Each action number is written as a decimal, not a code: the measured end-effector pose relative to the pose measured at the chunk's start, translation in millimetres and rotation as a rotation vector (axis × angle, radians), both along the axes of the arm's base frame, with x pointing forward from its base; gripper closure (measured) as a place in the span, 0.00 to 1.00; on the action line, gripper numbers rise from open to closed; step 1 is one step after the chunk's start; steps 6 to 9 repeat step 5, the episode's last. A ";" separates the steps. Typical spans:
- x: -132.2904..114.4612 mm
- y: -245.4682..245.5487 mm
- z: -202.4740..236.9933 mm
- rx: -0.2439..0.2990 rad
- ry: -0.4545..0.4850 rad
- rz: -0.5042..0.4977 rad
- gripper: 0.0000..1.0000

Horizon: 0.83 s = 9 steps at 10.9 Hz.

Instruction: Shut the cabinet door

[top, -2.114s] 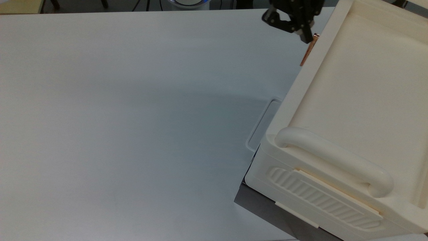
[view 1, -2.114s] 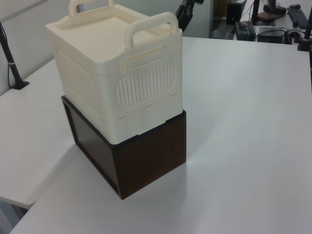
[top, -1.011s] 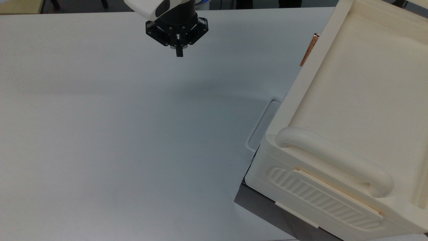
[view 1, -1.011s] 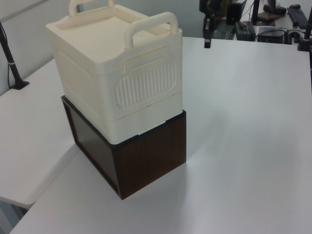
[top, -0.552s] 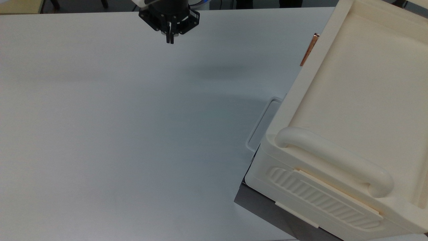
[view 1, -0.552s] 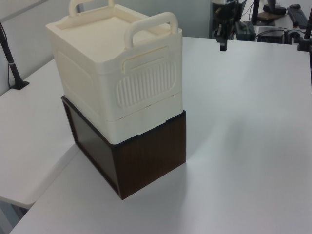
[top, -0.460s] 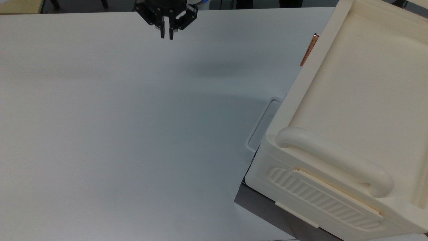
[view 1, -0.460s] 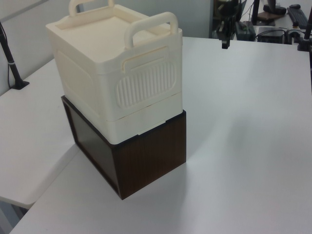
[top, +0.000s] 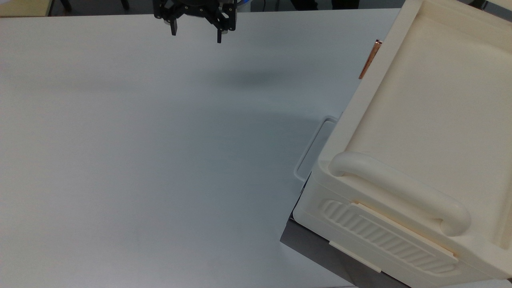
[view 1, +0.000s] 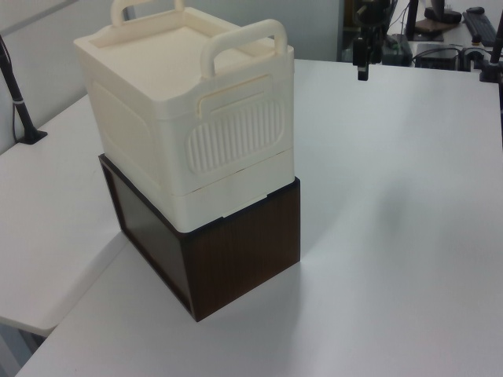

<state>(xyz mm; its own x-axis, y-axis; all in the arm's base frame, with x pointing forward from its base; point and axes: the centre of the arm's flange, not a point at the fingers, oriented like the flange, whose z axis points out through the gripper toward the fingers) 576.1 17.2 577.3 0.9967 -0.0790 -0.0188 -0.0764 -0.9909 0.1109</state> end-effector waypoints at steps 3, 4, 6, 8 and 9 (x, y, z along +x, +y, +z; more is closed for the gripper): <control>-0.2 1.0 -0.5 0.023 0.002 -0.005 0.00; -0.4 -0.4 0.1 0.023 0.001 -0.008 0.00; -0.6 -3.0 1.7 0.023 -0.002 -0.012 0.00; -0.6 -3.0 1.7 0.023 -0.002 -0.012 0.00; -0.6 -3.0 1.7 0.023 -0.002 -0.012 0.00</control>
